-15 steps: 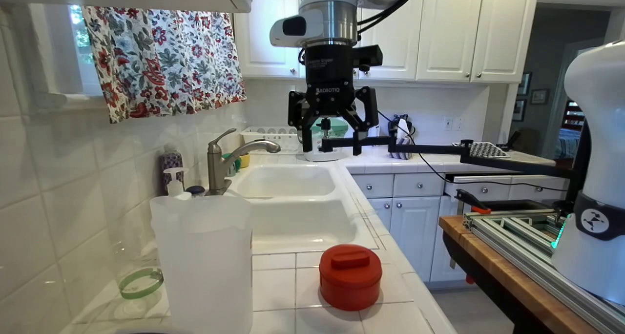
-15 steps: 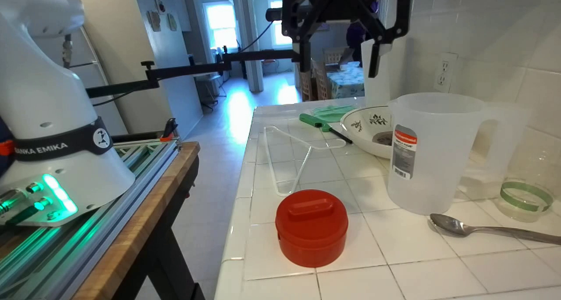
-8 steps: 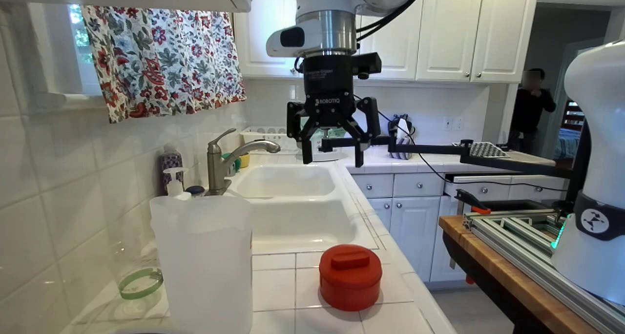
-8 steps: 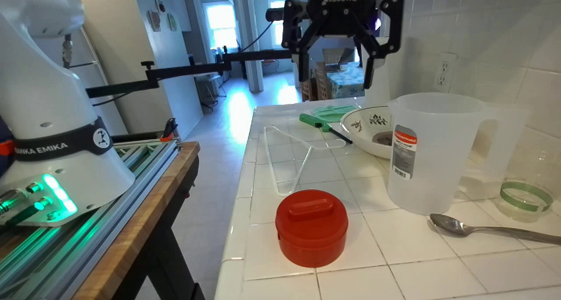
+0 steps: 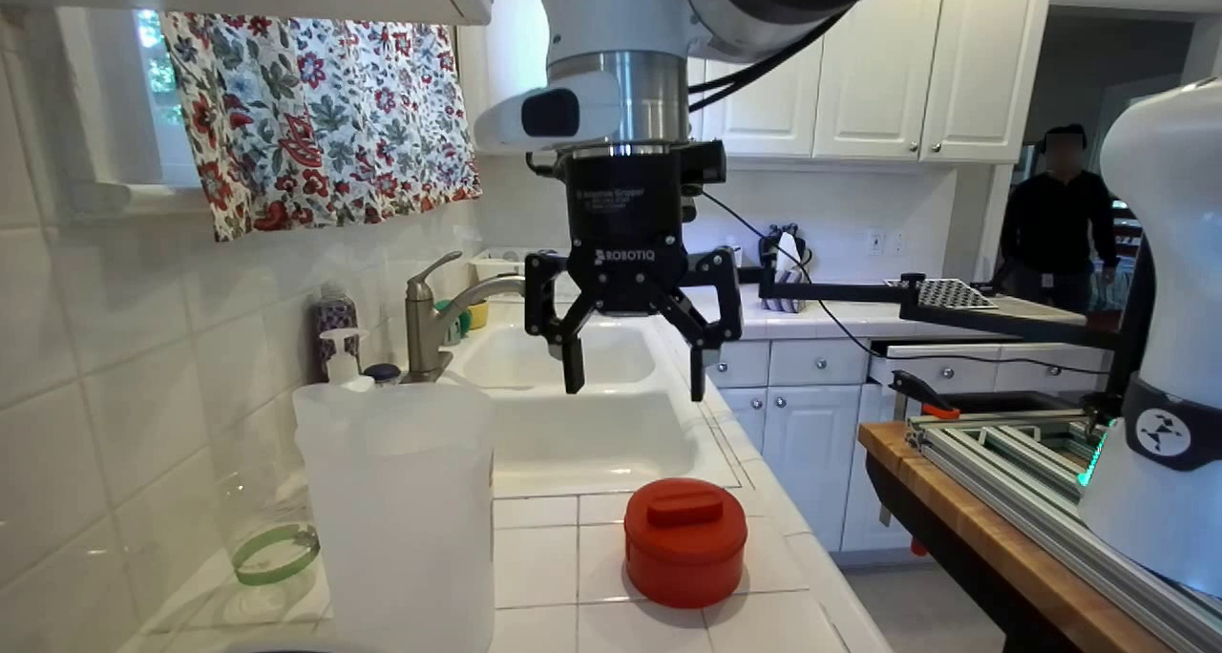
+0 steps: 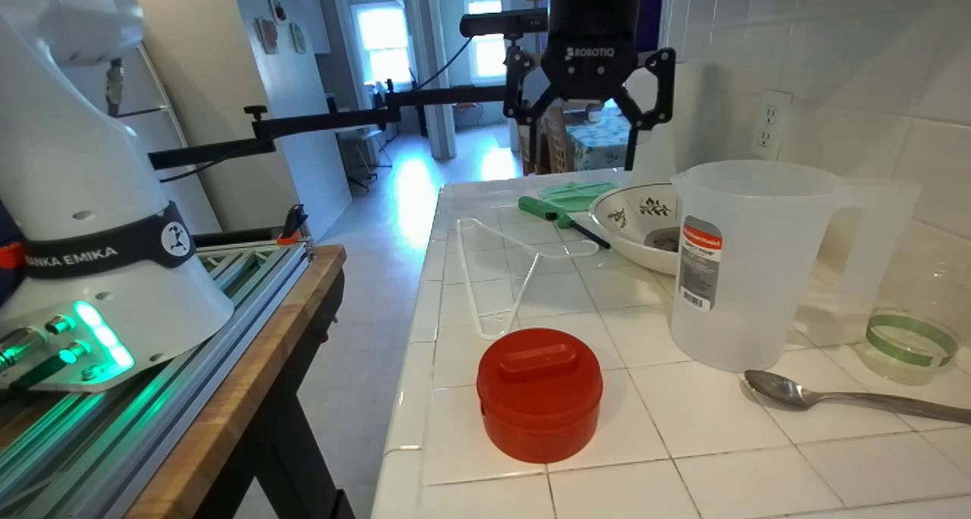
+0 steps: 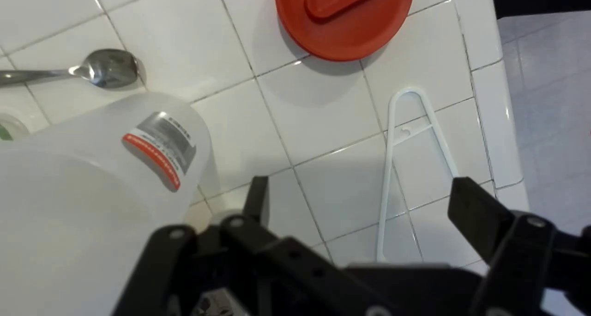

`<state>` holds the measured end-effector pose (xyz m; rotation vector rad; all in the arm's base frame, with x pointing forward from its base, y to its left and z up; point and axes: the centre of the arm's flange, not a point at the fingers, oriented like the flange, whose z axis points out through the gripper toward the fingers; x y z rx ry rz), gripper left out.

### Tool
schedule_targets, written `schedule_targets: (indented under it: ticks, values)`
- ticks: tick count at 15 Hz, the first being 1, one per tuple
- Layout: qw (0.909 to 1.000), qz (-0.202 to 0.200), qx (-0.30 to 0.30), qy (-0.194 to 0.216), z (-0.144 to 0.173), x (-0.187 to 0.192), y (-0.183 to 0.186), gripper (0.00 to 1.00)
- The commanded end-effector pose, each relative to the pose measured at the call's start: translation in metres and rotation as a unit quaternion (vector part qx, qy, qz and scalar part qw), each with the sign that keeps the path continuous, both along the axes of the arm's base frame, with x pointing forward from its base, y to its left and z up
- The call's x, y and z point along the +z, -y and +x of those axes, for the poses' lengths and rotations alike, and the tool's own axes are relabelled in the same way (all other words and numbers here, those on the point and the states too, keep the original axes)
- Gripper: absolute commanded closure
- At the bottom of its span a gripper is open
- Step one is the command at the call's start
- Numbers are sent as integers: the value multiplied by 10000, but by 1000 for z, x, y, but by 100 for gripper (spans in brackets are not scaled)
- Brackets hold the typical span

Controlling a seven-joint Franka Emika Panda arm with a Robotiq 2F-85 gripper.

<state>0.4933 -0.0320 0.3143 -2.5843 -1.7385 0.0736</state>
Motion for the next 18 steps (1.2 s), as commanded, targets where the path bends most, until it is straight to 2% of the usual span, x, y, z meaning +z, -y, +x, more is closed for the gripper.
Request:
schedule_targets:
  ticks: [1, 8, 18]
  values:
    - [9986, 13, 509, 109, 14, -6, -1, 0]
    - [9943, 133, 1049, 115, 23, -25, -24, 0]
    - [9889, 100, 1486, -11, 26, -53, -61, 0]
